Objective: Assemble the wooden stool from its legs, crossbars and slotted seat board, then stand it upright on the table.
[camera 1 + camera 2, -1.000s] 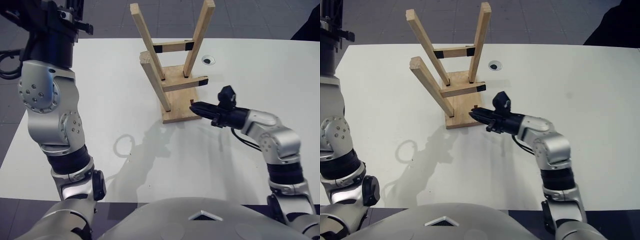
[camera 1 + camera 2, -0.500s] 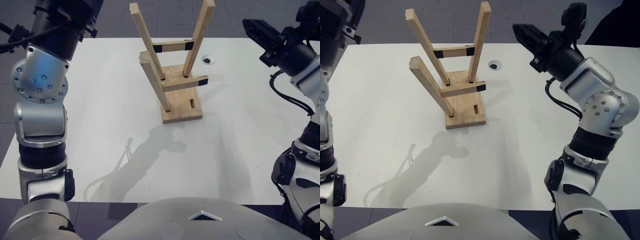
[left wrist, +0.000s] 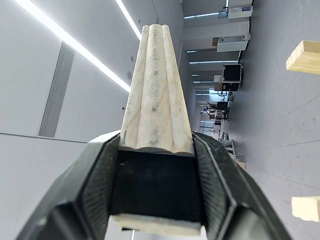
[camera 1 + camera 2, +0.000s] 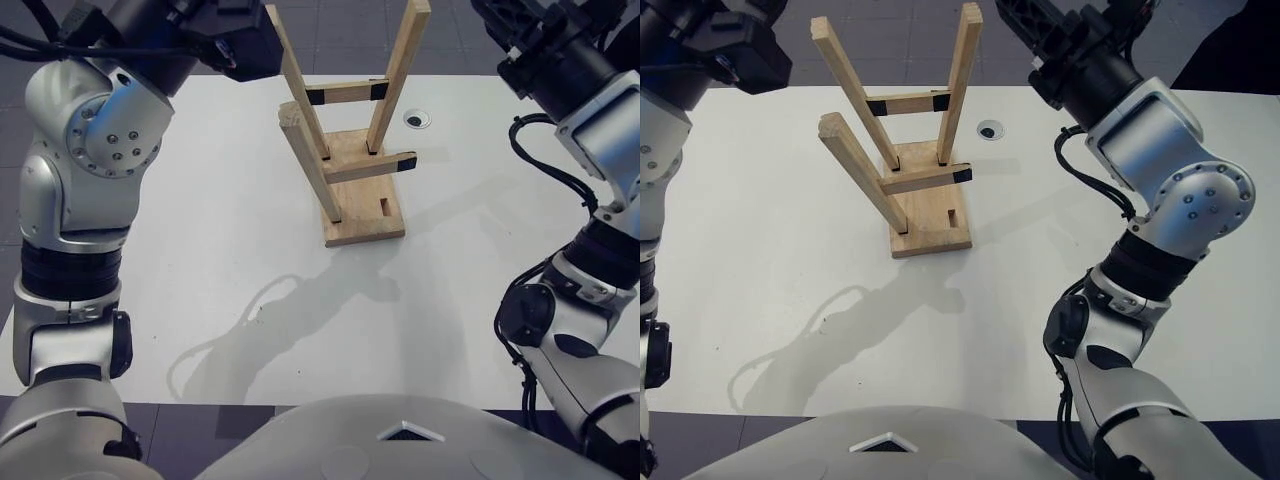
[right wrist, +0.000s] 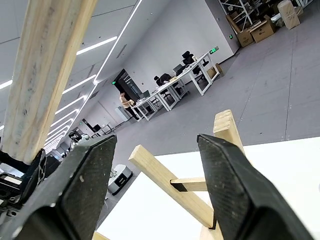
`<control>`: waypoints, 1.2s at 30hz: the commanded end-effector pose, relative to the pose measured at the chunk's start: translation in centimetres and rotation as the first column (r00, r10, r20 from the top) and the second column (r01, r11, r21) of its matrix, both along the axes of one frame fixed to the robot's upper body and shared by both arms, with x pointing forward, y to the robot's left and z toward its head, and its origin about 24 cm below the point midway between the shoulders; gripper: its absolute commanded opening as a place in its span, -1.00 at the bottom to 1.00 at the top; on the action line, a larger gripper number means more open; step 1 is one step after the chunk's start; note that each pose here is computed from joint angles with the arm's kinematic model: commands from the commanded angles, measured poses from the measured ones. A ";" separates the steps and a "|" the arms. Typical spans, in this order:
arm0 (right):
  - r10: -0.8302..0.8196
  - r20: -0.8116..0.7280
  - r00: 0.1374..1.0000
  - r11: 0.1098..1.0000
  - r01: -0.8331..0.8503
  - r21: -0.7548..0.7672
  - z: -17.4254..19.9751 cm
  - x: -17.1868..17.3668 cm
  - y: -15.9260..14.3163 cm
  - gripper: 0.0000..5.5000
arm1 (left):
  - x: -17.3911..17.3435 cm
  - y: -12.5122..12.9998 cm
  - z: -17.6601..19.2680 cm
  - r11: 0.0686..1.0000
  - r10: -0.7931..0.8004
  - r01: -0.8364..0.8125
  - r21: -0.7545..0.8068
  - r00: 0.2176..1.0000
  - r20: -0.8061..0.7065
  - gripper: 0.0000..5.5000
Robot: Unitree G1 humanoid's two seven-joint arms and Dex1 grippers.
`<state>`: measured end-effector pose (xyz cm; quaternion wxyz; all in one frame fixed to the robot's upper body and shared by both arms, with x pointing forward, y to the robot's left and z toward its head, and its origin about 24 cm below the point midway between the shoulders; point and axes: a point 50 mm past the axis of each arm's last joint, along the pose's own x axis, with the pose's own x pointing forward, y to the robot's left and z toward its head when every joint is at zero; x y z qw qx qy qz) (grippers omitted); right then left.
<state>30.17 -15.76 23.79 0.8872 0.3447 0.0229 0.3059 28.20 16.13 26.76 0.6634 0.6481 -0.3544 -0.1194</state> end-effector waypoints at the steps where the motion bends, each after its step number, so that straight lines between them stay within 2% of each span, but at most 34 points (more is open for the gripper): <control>1: -0.012 -0.017 1.000 0.999 0.013 0.040 0.8 -0.3 -0.2 0.08 | 0.1 0.0 0.5 1.000 0.000 -0.001 0.022 0.999 0.044 -0.25; 5: -0.017 -0.089 0.996 0.973 0.037 0.228 2.2 -0.1 0.0 0.08 | 0.1 -0.5 -0.3 0.998 -0.027 0.024 0.050 0.998 0.062 -0.25; 10: 0.059 -0.219 0.974 0.895 0.046 0.445 3.8 -0.5 1.2 0.41 | 0.0 -1.4 0.2 0.992 -0.067 0.054 0.115 0.992 0.107 -0.25; 15: 0.108 -0.255 0.961 0.887 0.023 0.460 4.4 -1.3 2.2 0.74 | 0.0 -0.6 2.2 0.986 -0.048 0.020 0.165 0.985 0.167 -0.25; 19: 0.115 -0.256 0.960 0.876 0.023 0.482 5.0 -1.6 2.4 1.00 | 0.1 -0.7 2.0 0.981 -0.063 0.033 0.190 0.985 0.158 -0.25; 21: 0.132 -0.250 0.959 0.864 0.012 0.503 5.1 -1.5 2.8 1.00 | 0.2 -1.3 1.2 0.979 -0.083 0.056 0.198 0.988 0.132 -0.25; 24: 0.132 -0.236 0.963 0.889 -0.010 0.459 4.4 -1.6 3.9 1.00 | 0.4 -2.2 -0.3 0.979 -0.094 0.080 0.186 0.993 0.072 -0.25; 27: 0.091 -0.147 0.985 0.951 -0.042 0.306 3.8 -1.9 4.8 1.00 | 0.6 -3.1 -1.1 0.980 -0.098 0.093 0.176 0.995 0.022 -0.25; 30: 0.087 -0.076 0.993 0.968 -0.066 0.241 3.7 -2.2 5.5 1.00 | 0.6 -3.5 -1.2 0.983 -0.100 0.097 0.158 0.995 0.006 -0.25; 36: 0.092 -0.107 0.990 0.945 -0.052 0.324 3.7 -1.4 5.8 1.00 | 0.3 -3.8 -0.7 0.985 -0.103 0.096 0.144 0.994 0.037 -0.25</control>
